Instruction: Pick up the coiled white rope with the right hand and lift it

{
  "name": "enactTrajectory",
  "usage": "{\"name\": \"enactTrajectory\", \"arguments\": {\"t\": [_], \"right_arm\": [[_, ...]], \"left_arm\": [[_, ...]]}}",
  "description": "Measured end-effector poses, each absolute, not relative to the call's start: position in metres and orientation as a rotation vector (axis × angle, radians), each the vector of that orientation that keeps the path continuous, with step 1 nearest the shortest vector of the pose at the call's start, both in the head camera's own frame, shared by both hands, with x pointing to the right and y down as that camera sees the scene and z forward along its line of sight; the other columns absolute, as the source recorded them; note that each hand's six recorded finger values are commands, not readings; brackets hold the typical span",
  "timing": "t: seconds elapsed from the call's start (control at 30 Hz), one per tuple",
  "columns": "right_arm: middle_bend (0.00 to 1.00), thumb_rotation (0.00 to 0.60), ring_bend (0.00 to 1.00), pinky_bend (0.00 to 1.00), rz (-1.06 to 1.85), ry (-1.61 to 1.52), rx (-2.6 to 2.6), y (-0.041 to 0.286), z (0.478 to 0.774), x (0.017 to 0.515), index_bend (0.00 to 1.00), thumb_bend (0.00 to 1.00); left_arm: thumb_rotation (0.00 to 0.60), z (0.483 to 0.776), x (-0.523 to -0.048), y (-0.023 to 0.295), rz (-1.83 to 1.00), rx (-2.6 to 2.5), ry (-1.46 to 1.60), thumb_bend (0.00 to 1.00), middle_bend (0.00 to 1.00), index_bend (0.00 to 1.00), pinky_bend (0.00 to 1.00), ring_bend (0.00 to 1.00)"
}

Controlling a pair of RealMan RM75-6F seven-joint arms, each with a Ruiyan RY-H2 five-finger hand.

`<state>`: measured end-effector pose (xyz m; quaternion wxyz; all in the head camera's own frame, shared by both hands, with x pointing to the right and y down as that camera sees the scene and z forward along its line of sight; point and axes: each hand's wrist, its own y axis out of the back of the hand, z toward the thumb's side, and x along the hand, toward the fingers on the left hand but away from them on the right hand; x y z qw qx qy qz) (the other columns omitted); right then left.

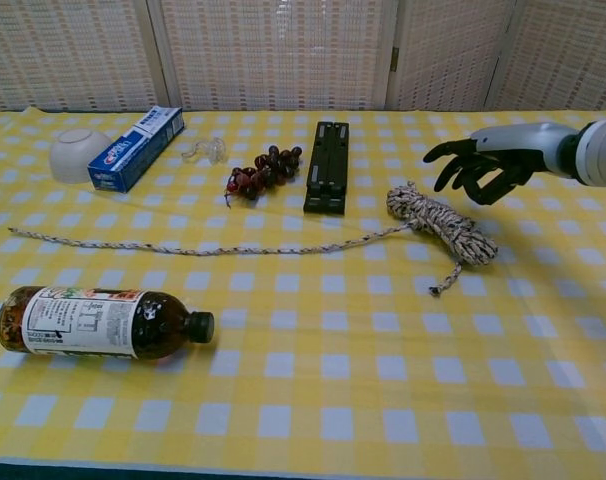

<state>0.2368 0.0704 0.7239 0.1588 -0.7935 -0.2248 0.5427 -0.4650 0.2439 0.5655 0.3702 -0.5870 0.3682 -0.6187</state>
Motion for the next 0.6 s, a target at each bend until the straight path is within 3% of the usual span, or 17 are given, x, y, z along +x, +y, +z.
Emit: {"name": "enactTrajectory", "arguments": {"t": [0.23, 0.6], "right_arm": [[0.24, 0.600, 0.17, 0.07, 1.541, -0.538, -2.288, 0.080, 0.736, 0.211, 0.00, 0.82], [0.24, 0.600, 0.17, 0.07, 1.410, -0.396, -2.337, 0.112, 0.714, 0.189, 0.00, 0.82]], "left_arm": [[0.600, 0.566, -0.465, 0.243, -1.586, -1.506, 0.941, 0.19, 0.01, 0.00, 0.00, 0.01], [0.600, 0.569, -0.463, 0.244, -1.581, -1.515, 0.944, 0.19, 0.01, 0.00, 0.00, 0.01]]}}
